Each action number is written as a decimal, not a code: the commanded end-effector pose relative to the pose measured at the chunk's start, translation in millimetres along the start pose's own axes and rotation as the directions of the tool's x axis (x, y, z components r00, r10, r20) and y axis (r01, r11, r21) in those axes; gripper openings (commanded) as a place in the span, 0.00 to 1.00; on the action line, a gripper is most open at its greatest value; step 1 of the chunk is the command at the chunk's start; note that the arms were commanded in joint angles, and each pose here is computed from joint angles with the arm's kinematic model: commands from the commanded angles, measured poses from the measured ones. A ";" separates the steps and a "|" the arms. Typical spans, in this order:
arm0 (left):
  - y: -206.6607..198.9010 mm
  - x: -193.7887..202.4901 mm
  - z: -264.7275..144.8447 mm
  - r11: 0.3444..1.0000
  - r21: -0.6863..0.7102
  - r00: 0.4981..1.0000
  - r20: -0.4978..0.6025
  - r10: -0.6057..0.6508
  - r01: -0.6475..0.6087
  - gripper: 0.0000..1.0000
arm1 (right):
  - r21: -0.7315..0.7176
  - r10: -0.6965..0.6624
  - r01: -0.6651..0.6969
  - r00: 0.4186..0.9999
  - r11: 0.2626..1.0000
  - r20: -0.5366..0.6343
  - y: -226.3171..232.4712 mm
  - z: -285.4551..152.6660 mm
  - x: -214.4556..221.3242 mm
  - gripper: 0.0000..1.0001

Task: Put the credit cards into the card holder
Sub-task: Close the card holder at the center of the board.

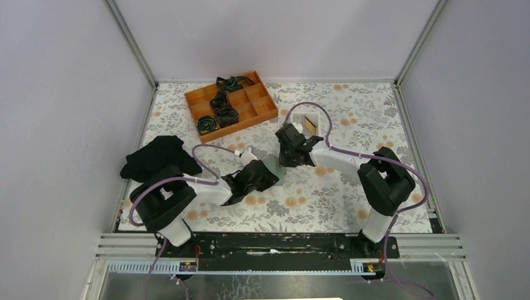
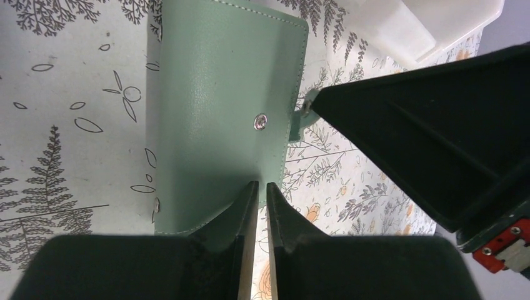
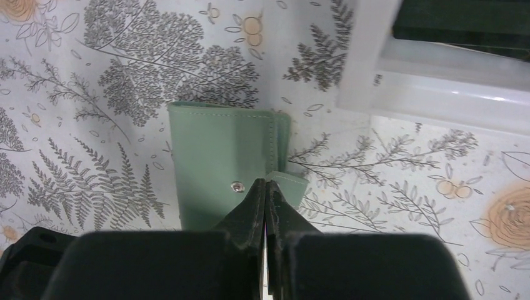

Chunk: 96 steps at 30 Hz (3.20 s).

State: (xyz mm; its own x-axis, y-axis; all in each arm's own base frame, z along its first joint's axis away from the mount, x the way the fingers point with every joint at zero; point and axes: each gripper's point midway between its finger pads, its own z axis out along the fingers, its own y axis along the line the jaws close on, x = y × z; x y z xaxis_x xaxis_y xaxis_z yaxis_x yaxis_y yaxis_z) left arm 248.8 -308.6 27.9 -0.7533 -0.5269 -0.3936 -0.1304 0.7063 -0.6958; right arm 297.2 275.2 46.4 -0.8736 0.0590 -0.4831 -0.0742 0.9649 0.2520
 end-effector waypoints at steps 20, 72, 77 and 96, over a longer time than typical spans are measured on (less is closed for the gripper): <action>48.5 6.1 -6.9 0.979 -0.145 0.989 -0.067 0.133 -0.142 0.13 | -0.041 -0.122 0.121 0.992 0.992 -0.013 40.4 7.6 3.1 0.00; 62.7 5.8 1.8 0.966 -0.203 0.985 -0.091 0.148 -0.163 0.06 | 0.022 -0.124 0.126 0.989 0.992 -0.080 24.4 20.6 40.3 0.00; 64.6 6.2 1.2 0.965 -0.206 0.985 -0.092 0.144 -0.161 0.05 | 0.036 -0.097 0.099 0.993 0.994 -0.074 16.4 22.5 38.7 0.00; 68.7 -15.4 -19.4 0.956 -0.253 0.988 -0.002 0.154 -0.150 0.06 | 0.022 -0.075 0.076 0.995 0.997 -0.060 9.2 24.1 15.9 0.00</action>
State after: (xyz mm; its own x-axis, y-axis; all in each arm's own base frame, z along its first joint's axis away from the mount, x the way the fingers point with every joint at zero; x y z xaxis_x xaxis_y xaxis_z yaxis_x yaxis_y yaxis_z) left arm 256.1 -288.8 25.2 -0.7577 -0.4628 -0.4601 -0.1070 0.7836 -0.6120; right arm 289.4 306.7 26.7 -0.8906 -0.0128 -0.4546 -0.1406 0.9584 0.2485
